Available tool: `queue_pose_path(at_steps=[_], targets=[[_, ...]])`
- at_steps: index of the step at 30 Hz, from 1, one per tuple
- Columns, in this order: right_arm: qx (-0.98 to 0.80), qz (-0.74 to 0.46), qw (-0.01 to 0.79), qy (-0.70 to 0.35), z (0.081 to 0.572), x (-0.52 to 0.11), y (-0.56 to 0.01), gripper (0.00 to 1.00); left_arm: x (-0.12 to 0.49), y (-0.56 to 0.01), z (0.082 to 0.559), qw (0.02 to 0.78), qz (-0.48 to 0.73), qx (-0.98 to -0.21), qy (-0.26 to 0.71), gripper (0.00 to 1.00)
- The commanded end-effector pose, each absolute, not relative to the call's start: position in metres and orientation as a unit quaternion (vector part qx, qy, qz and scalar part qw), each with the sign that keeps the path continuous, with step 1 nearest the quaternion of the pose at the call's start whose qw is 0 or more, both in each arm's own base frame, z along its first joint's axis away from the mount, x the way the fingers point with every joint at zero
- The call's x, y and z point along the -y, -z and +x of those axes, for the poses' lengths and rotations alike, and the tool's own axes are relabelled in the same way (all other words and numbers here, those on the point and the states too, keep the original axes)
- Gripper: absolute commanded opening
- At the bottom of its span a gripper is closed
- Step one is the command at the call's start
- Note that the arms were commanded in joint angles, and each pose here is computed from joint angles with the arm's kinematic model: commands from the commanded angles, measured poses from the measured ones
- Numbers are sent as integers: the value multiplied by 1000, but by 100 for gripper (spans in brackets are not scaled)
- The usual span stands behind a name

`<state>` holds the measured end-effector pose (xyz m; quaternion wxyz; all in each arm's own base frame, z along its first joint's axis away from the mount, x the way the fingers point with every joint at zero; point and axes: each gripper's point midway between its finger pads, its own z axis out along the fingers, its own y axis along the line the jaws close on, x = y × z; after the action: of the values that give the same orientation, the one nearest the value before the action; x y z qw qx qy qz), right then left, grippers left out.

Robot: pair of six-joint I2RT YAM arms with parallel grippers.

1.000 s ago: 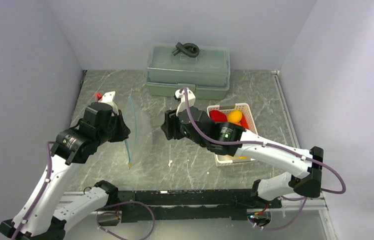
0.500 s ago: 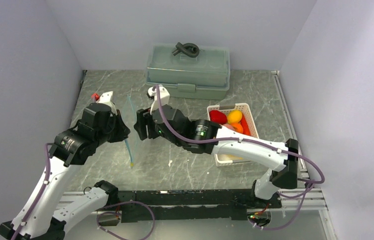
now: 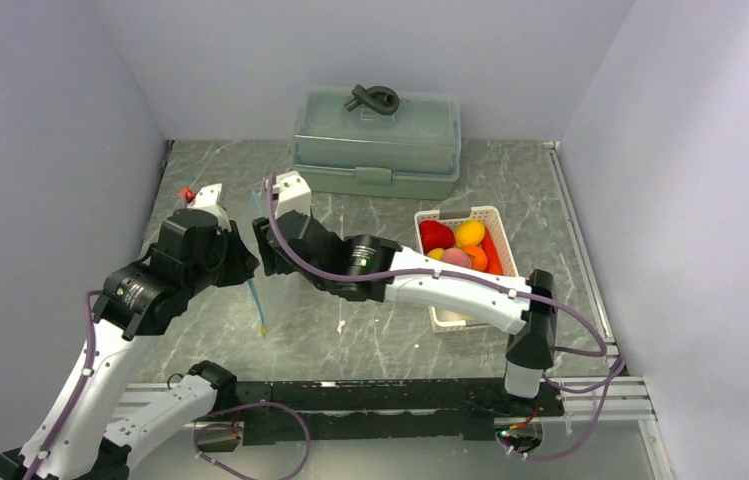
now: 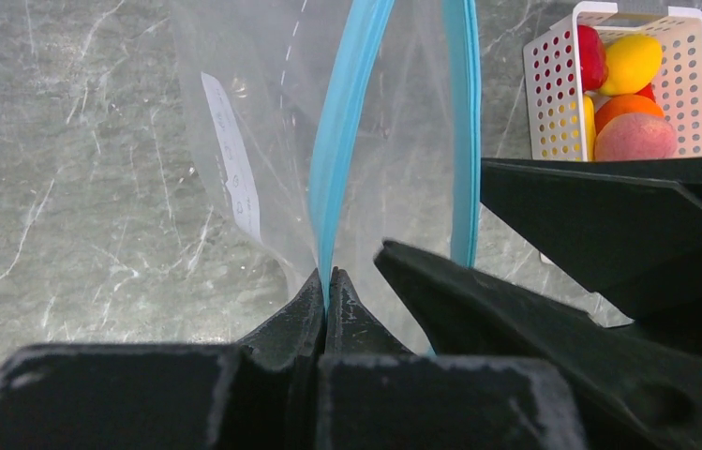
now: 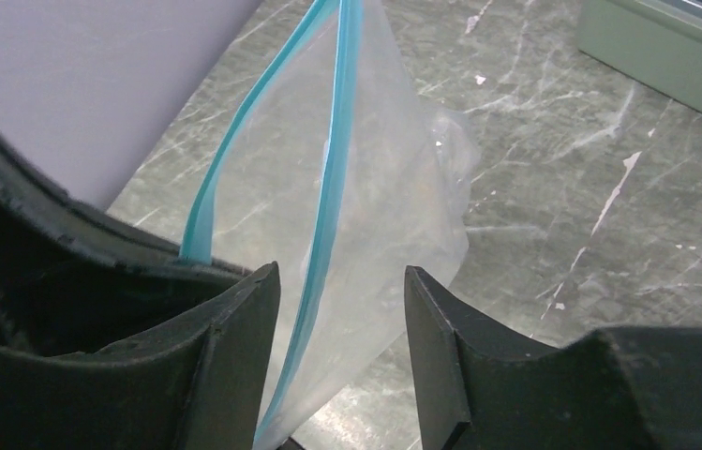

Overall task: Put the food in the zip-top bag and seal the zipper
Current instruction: Open the zipper of the food storage bag at the center of the board.

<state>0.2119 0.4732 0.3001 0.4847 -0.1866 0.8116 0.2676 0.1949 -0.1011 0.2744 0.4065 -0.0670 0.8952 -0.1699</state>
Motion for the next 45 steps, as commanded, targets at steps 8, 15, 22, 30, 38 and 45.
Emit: queue_pose_path(at_steps=[8,15,22,30,38,45], targets=[[-819,-182,510,-192,230,-469,-292,31,92,-291,201,434,-81,-884,156,0],[-820,-175,521,-162,236,-454,-287,0,81,-292,198,425,-75,-894,120,0],[-821,-164,535,-114,244,-434,-279,0,73,-290,193,402,-63,-909,89,0],[-827,-144,542,-47,255,-395,-261,0,65,-281,193,376,-49,-924,46,0],[-840,-119,528,-36,264,-357,-239,0,58,-274,197,350,-37,-936,5,0],[-846,-113,519,-48,263,-347,-230,0,57,-279,210,352,-34,-935,-18,0]])
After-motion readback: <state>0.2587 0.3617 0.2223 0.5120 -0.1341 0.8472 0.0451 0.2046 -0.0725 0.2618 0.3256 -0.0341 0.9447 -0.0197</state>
